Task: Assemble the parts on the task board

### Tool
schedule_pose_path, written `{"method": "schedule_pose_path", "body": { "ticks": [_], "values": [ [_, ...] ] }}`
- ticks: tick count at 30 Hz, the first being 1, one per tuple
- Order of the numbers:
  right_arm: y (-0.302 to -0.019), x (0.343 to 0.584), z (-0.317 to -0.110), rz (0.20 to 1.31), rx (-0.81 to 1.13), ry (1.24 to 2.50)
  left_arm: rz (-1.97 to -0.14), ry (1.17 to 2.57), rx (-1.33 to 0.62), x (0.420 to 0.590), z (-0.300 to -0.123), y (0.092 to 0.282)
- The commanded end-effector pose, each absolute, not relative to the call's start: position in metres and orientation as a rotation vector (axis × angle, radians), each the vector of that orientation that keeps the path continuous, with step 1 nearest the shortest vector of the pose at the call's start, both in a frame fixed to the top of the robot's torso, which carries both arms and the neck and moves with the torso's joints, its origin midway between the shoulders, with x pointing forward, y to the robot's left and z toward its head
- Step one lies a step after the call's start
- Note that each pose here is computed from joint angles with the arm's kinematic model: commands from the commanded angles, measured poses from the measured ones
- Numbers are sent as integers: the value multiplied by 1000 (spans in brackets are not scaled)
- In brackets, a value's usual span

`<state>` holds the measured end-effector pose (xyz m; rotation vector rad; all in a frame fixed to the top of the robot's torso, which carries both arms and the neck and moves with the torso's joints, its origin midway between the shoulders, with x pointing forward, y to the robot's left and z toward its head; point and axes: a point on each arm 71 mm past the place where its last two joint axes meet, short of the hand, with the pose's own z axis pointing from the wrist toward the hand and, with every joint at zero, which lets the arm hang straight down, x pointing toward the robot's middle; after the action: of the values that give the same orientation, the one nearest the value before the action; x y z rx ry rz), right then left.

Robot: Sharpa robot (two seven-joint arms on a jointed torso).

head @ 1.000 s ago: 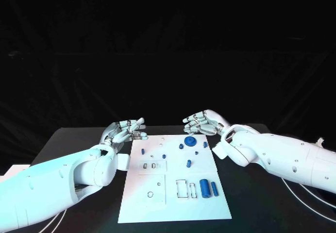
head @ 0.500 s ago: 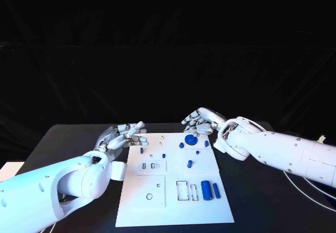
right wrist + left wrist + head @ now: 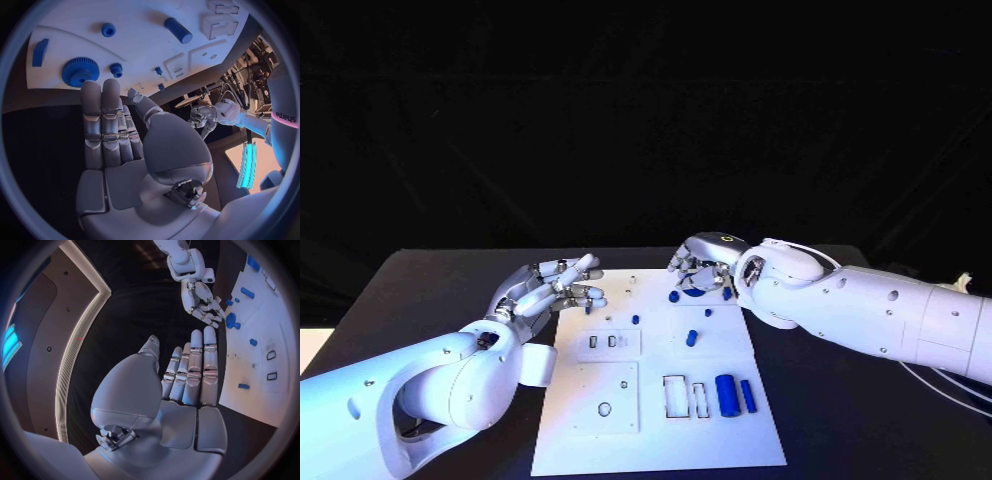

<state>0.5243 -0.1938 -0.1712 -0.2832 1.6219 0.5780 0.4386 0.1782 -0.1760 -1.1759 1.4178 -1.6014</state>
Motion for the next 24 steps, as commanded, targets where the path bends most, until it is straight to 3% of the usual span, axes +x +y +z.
{"method": "schedule_pose_path", "body": {
  "ticks": [1, 24],
  "values": [
    [-192, 524, -175, 483, -376, 1664, -1633, 1422, -1180, 437, -173, 176],
    [-184, 524, -176, 422, -427, 1668, -1634, 1421, -1196, 437, -169, 176]
  ]
}}
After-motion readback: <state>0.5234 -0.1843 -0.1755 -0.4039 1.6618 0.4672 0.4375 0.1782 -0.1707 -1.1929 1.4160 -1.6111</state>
